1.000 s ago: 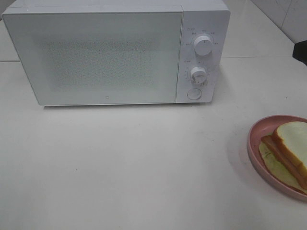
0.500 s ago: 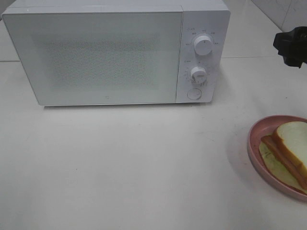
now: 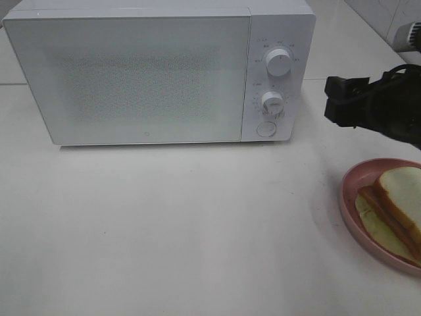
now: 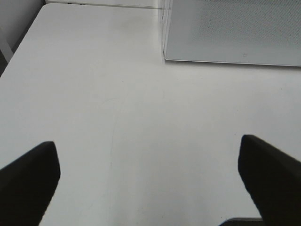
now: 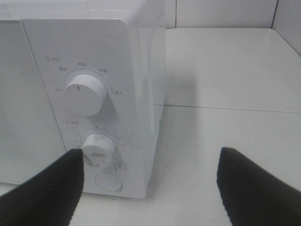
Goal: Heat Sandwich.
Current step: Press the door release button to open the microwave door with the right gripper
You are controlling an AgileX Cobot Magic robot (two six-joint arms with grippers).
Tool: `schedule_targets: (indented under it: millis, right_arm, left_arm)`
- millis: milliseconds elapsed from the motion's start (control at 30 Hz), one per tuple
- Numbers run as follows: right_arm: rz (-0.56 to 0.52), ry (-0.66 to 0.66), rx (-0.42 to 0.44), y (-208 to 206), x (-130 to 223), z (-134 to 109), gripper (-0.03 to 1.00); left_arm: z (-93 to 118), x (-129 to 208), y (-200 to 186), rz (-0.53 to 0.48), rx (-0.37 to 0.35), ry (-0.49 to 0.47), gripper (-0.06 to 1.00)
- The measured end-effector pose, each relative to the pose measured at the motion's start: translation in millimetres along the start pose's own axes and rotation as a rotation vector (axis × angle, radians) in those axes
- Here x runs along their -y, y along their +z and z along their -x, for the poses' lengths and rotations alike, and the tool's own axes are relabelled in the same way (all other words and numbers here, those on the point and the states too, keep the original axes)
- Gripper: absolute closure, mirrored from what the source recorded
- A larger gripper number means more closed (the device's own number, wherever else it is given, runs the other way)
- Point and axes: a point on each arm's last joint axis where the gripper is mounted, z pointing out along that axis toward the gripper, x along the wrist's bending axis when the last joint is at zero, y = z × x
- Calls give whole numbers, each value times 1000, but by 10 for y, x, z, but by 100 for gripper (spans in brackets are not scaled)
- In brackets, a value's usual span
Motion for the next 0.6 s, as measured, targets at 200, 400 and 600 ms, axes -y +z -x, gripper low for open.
schedule_targets:
  millis: [200, 400, 600]
  right_arm:
    - [-5, -21, -17, 52, 143, -260, 21]
    - [-21, 2, 8, 60, 321, -481, 21]
    - [-49, 4, 32, 32, 502, -660, 21]
  left_arm:
    - [0, 0, 0, 0, 0, 0, -3]
    - [0, 0, 0, 0, 0, 0, -3]
    - [0, 0, 0, 0, 0, 0, -3]
